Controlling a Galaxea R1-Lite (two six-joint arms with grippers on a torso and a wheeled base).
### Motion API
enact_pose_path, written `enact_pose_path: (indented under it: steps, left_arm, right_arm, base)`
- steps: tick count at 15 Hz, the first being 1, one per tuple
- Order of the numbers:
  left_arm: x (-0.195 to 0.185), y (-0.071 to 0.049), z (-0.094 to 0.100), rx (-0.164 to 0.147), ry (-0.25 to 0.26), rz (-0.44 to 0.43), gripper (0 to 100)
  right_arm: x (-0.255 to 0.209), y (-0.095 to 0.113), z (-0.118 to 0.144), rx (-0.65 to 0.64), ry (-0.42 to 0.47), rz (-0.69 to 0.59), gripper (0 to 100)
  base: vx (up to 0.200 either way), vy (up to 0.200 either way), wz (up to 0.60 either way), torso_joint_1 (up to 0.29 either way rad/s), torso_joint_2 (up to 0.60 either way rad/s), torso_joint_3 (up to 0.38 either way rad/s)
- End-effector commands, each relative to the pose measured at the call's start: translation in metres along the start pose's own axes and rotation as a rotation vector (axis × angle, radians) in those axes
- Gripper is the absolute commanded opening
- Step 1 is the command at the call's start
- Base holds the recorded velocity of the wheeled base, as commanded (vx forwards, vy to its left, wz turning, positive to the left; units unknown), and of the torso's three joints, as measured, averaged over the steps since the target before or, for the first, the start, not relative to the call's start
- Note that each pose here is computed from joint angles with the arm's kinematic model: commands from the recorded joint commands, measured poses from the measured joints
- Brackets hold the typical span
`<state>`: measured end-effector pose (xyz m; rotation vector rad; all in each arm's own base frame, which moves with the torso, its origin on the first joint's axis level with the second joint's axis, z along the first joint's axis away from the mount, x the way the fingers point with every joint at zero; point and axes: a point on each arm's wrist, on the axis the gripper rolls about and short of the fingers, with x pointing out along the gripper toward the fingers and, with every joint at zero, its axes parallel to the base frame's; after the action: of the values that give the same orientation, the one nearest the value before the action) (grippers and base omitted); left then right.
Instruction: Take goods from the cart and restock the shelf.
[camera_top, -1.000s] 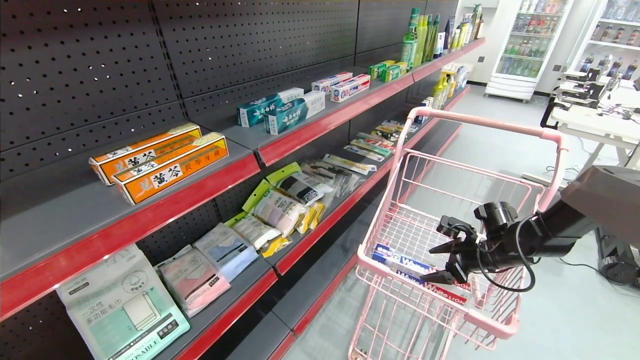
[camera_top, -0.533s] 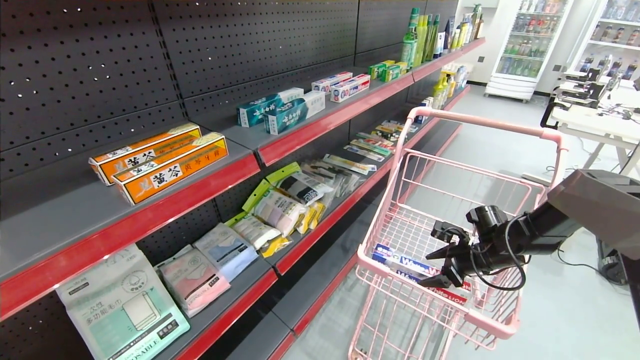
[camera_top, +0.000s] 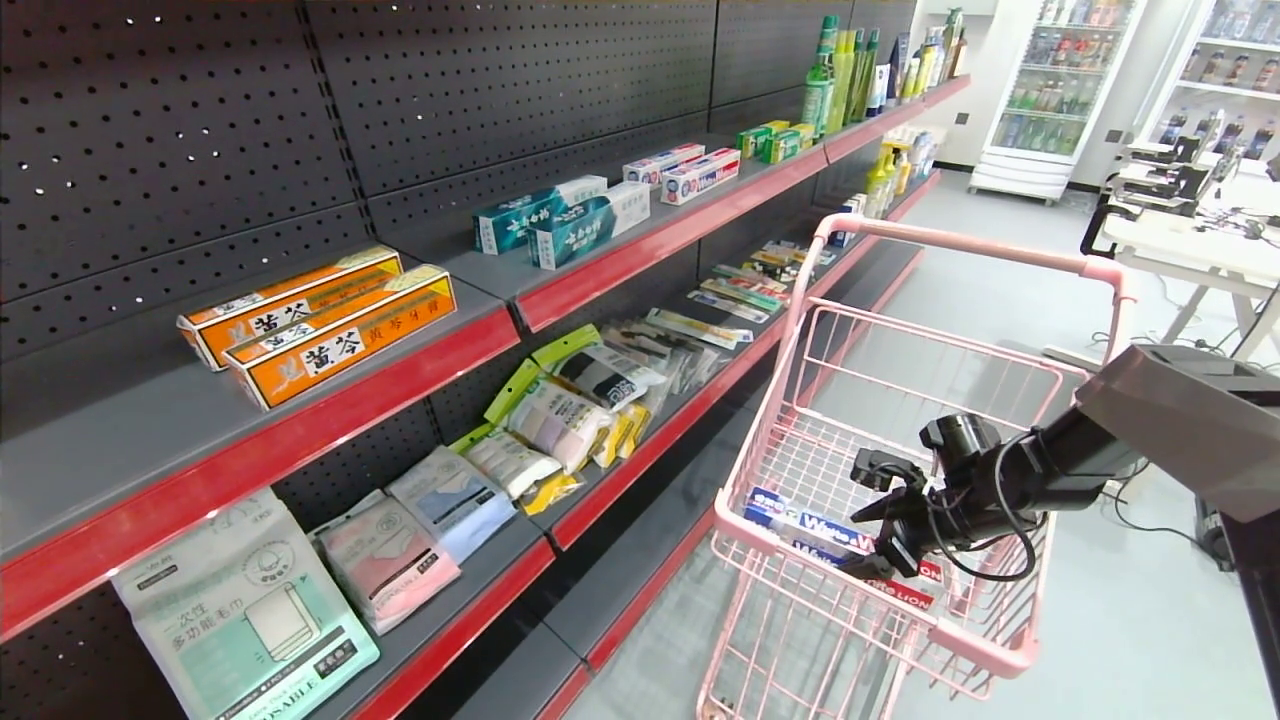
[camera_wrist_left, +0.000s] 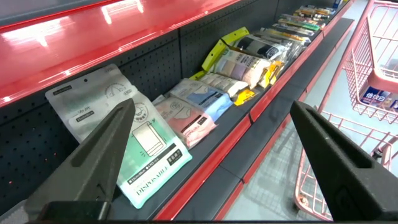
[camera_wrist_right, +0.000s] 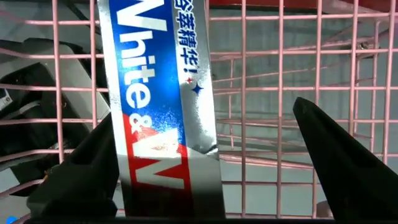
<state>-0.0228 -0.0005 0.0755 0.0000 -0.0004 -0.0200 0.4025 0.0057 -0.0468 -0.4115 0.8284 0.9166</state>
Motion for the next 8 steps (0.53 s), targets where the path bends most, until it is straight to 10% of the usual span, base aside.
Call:
enact_pose_path:
  steps: [1, 8]
  left_arm:
    - [0.0000, 0.0000, 0.0000, 0.000, 0.000, 0.000, 100]
    - [0.0000, 0.0000, 0.0000, 0.000, 0.000, 0.000, 100]
  right_arm:
    - [0.0011, 0.0001, 0.0012, -0.003, -0.002, 0.000, 100]
    - [0.0007, -0.0002, 0.0025, -0.007, -0.001, -0.015, 100]
  base:
    - [0.000, 0.000, 0.00, 0.000, 0.00, 0.000]
    - [0.000, 0.000, 0.00, 0.000, 0.00, 0.000]
